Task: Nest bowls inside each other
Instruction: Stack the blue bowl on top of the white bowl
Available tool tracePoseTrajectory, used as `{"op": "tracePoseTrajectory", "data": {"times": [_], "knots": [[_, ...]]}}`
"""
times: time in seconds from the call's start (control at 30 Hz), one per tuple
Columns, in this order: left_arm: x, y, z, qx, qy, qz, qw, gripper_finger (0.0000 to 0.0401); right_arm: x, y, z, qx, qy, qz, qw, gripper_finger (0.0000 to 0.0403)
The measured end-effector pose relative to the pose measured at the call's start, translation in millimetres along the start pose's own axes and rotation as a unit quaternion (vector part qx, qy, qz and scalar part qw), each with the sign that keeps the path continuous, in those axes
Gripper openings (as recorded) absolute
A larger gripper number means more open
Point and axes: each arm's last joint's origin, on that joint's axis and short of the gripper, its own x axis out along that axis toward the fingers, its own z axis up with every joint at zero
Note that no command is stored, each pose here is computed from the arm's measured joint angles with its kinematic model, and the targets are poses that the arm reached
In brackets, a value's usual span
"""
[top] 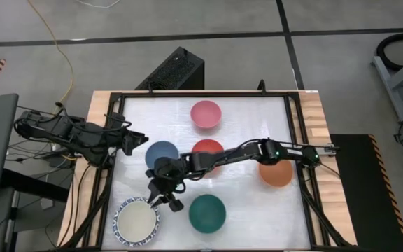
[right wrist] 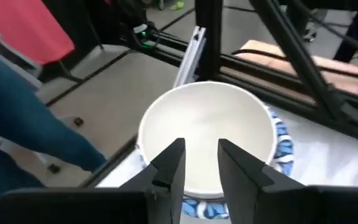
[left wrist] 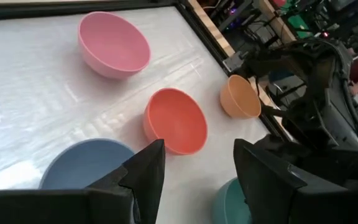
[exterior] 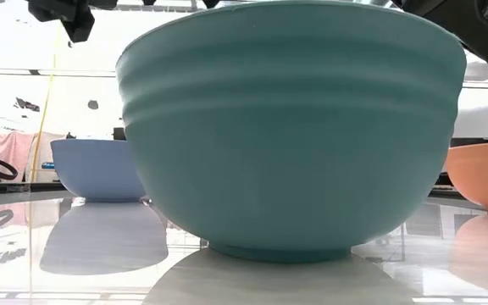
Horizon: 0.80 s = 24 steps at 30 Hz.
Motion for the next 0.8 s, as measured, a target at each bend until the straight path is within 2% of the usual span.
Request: {"op": "tracePoseTrajectory", "data": {"times": [0.07, 0.17, 0.33, 0.5, 0.57, 0.7, 0.8], "knots": [[1.8, -0.7, -0.8, 0.0, 0.002, 0.002, 1.0, 0.018, 1.3, -0.9, -5.7, 0.002, 0.028, -0.032, 0.999, 0.0113], [3.8, -1.1, -1.8, 0.003, 0.002, 0.008, 1.0, 0.018, -2.2, -10.0, -19.5, 0.029, 0.09, -0.112, 0.989, 0.0113], [2.6, 1.0, 0.8, -0.013, -0.015, 0.017, 1.0, 0.018, -42.2, -35.0, -17.6, 0.072, 0.164, -0.233, 0.956, 0.0113], [-4.3, 4.7, 4.4, -0.017, -0.034, 0.019, 0.999, 0.018, -57.8, -43.6, -29.9, 0.101, 0.227, -0.235, 0.94, 0.0114], [-8.1, 7.2, 6.3, -0.018, -0.047, 0.022, 0.998, 0.018, -57.9, -43.9, -33.5, 0.104, 0.237, -0.222, 0.94, 0.0122], [-21.9, 17.1, 11.9, -0.028, -0.084, 0.033, 0.996, 0.018, -57.0, -40.2, -35.4, 0.104, 0.249, -0.209, 0.94, 0.0162], [-35.7, 27.2, 17.7, -0.04, -0.132, 0.047, 0.989, 0.018, -52.0, -37.5, -33.0, 0.088, 0.243, -0.236, 0.937, 0.0201]]}}
